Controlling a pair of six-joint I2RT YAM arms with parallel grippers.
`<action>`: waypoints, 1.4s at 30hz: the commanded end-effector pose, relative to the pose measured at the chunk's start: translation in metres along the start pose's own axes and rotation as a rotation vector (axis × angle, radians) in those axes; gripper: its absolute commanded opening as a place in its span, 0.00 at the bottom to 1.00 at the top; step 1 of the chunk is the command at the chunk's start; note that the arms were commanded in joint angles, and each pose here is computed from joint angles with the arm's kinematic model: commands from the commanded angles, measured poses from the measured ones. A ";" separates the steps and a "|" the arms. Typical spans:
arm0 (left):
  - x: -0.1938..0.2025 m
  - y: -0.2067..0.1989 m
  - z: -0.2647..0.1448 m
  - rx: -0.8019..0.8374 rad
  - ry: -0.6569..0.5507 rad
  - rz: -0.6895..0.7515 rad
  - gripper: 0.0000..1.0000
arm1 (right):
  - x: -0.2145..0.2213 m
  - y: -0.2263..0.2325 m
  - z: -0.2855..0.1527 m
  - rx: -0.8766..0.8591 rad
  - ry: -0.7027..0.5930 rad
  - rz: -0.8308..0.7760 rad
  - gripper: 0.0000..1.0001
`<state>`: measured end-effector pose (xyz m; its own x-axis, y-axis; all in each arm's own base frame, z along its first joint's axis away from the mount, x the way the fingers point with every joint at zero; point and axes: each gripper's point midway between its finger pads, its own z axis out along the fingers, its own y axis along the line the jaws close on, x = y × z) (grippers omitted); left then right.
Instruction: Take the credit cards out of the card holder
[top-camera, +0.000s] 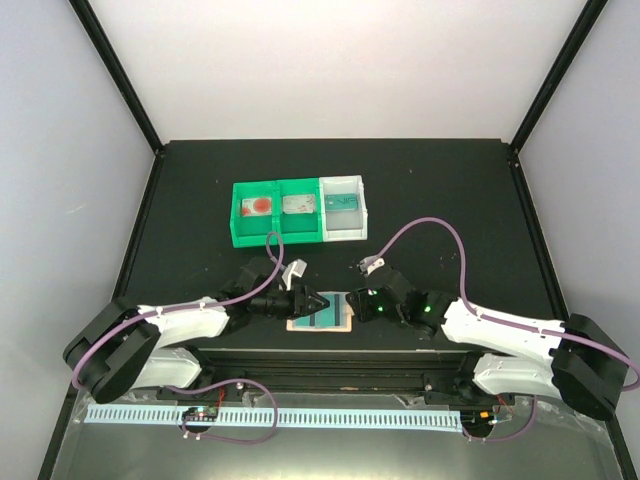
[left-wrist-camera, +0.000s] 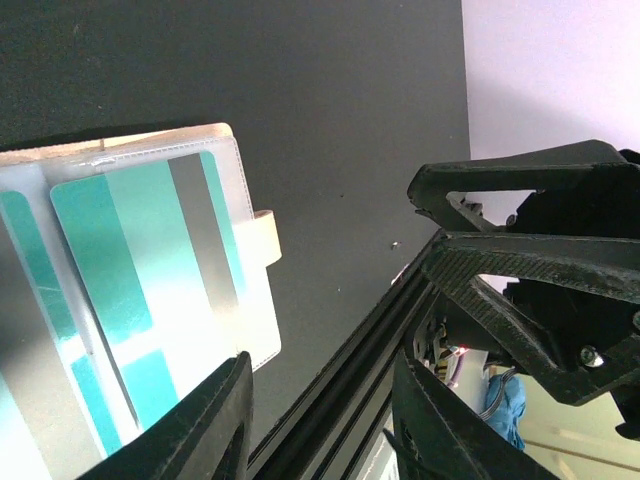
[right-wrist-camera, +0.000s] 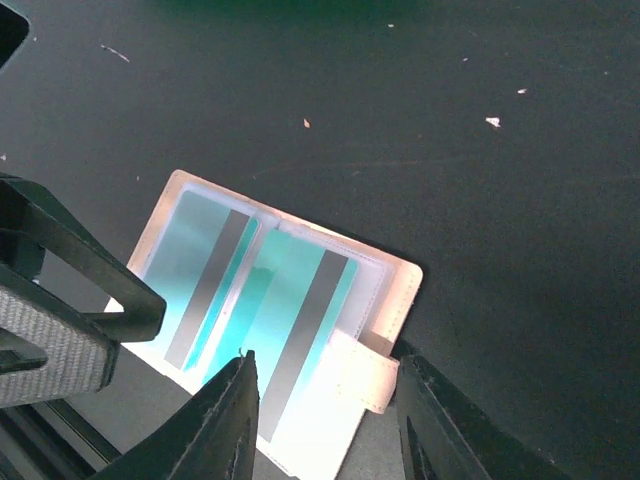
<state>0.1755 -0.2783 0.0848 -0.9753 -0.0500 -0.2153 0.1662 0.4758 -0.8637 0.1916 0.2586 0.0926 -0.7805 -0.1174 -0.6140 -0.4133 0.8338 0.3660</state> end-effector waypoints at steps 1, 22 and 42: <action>-0.010 -0.017 0.002 0.041 -0.024 0.063 0.41 | 0.002 -0.007 -0.001 0.028 0.004 -0.015 0.39; -0.015 0.050 0.001 -0.168 -0.078 0.028 0.48 | 0.031 0.024 0.039 -0.149 0.138 0.081 0.18; -0.013 0.051 0.003 -0.163 -0.064 -0.002 0.49 | 0.051 0.000 0.056 -0.052 0.174 0.086 0.16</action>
<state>0.1936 -0.2548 0.0411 -0.9649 -0.0985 -0.2436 0.1330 0.6167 -0.7759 0.1753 0.2871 0.0314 -0.8774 -0.1491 -0.4560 -0.3794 0.7973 0.4694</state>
